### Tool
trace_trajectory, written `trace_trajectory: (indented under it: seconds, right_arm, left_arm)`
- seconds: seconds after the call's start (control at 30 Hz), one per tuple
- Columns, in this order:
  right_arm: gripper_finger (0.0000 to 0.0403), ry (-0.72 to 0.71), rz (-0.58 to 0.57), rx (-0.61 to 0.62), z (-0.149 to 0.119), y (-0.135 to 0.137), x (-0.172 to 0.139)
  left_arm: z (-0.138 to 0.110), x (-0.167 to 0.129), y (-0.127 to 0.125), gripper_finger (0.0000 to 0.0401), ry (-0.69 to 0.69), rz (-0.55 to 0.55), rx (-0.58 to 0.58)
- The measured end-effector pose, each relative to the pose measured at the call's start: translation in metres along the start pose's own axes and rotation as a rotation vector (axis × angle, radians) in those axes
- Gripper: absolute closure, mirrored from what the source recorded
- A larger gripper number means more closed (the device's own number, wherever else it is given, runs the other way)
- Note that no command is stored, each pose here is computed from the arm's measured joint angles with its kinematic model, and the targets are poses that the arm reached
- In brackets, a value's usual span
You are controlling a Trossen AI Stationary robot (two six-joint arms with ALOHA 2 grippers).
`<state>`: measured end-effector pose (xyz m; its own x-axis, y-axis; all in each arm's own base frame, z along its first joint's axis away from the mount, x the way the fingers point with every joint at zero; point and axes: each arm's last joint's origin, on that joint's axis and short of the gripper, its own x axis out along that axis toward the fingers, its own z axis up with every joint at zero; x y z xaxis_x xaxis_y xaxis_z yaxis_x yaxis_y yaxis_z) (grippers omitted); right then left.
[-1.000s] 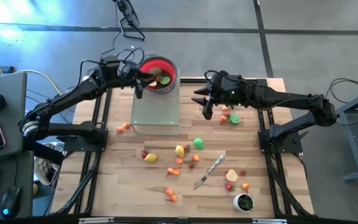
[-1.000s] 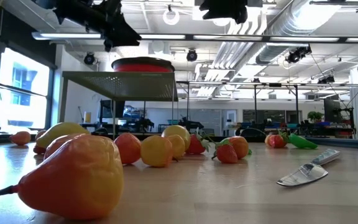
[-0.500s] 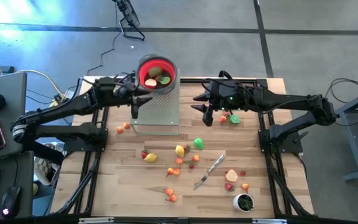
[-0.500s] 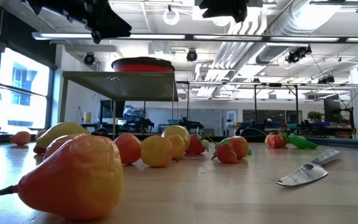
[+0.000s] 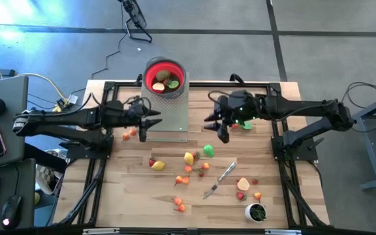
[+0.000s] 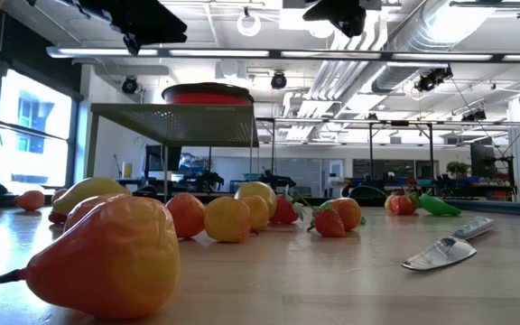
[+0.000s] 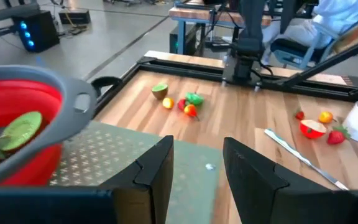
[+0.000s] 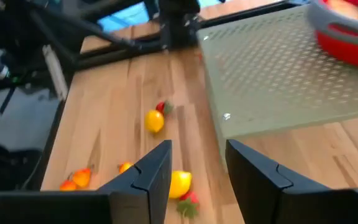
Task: Pick & Place Fruit
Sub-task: Put the orange pear into the red strainer on the shelf
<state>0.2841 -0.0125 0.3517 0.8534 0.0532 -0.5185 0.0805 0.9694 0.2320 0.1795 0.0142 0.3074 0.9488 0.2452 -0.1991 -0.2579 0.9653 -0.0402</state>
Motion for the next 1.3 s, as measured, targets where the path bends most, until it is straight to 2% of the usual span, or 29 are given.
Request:
trace_trajectory:
  seconds: [0.2,0.43,0.67,0.87,1.3]
  right_arm:
    - [0.0259,0.056,0.019,-0.118,-0.012,0.025,0.02]
    - [0.0259,0.144,-0.016,-0.235,-0.03,0.045,0.046]
    - [0.0259,0.232,-0.029,-0.222,-0.043,0.046,0.068]
    - [0.0259,0.363,-0.047,-0.183,-0.06,0.042,0.083]
    - [0.0259,0.466,-0.044,-0.182,-0.082,0.053,0.105]
  left_arm:
    - [-0.001,-0.005,-0.018,0.0266,-0.006,-0.016,0.022]
    - [-0.003,-0.009,-0.03,0.0266,-0.008,-0.044,0.034]
    - [-0.004,-0.013,-0.039,0.0266,-0.011,-0.06,0.046]
    - [-0.004,-0.017,-0.045,0.0266,-0.018,-0.043,0.058]
    - [0.005,-0.053,-0.035,0.0266,-0.098,-0.086,0.022]
